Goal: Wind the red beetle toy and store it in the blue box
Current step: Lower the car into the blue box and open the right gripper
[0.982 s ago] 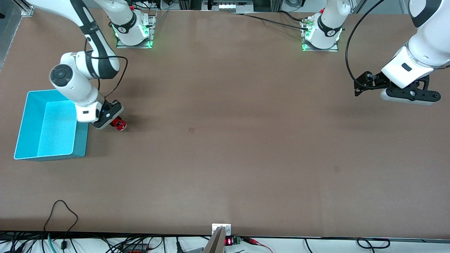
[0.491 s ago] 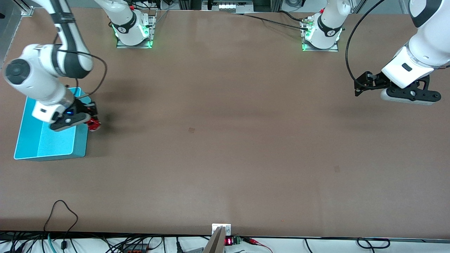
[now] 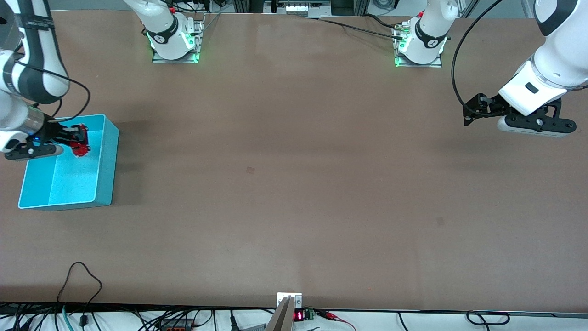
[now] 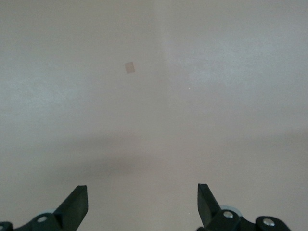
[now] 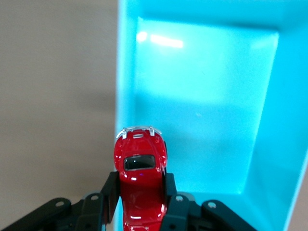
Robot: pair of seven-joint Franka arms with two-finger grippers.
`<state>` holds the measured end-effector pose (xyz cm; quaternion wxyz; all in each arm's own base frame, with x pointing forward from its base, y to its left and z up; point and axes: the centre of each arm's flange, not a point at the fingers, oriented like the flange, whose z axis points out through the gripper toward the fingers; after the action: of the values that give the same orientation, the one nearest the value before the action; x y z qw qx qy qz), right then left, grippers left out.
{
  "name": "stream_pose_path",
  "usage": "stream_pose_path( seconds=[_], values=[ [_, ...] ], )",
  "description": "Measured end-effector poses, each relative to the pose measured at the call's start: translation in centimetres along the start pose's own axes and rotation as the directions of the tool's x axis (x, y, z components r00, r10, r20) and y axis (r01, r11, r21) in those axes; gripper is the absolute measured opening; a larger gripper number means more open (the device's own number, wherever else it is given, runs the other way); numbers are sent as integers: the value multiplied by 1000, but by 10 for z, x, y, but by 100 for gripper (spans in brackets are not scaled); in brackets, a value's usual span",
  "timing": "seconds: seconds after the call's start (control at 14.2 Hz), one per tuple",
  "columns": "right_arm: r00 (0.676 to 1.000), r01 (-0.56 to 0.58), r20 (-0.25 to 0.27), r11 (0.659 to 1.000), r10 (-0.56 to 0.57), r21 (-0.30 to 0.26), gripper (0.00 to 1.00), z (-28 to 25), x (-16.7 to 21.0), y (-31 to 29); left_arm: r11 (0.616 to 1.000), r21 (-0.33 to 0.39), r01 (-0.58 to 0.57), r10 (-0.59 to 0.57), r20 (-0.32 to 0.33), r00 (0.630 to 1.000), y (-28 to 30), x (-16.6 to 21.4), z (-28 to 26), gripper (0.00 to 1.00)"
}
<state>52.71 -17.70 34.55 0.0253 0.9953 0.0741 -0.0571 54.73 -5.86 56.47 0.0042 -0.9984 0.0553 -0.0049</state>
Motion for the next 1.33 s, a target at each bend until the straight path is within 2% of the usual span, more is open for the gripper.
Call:
stream_pose_path(
  seconds=[0.21, 0.63, 0.98, 1.12, 1.33],
  values=[
    [997, -58, 52, 998, 58, 8, 42, 31, -14, 31, 1000, 0, 0, 0, 0, 1000, 0, 0, 0, 100],
    [993, -62, 97, 998, 63, -9, 42, 106, -10, 47, 1000, 0, 0, 0, 0, 1000, 0, 0, 0, 100],
    [994, -28, 102, 1000, 29, -10, 42, 131, -18, 67, 1000, 0, 0, 0, 0, 1000, 0, 0, 0, 100],
    [995, -28, 98, 1000, 29, -13, 55, 129, -17, 67, 1000, 0, 0, 0, 0, 1000, 0, 0, 0, 100],
    [998, -20, 65, 999, 22, -28, 83, 113, -6, 69, 1000, 0, 0, 0, -1, 1000, 0, 0, 0, 100]
  ],
)
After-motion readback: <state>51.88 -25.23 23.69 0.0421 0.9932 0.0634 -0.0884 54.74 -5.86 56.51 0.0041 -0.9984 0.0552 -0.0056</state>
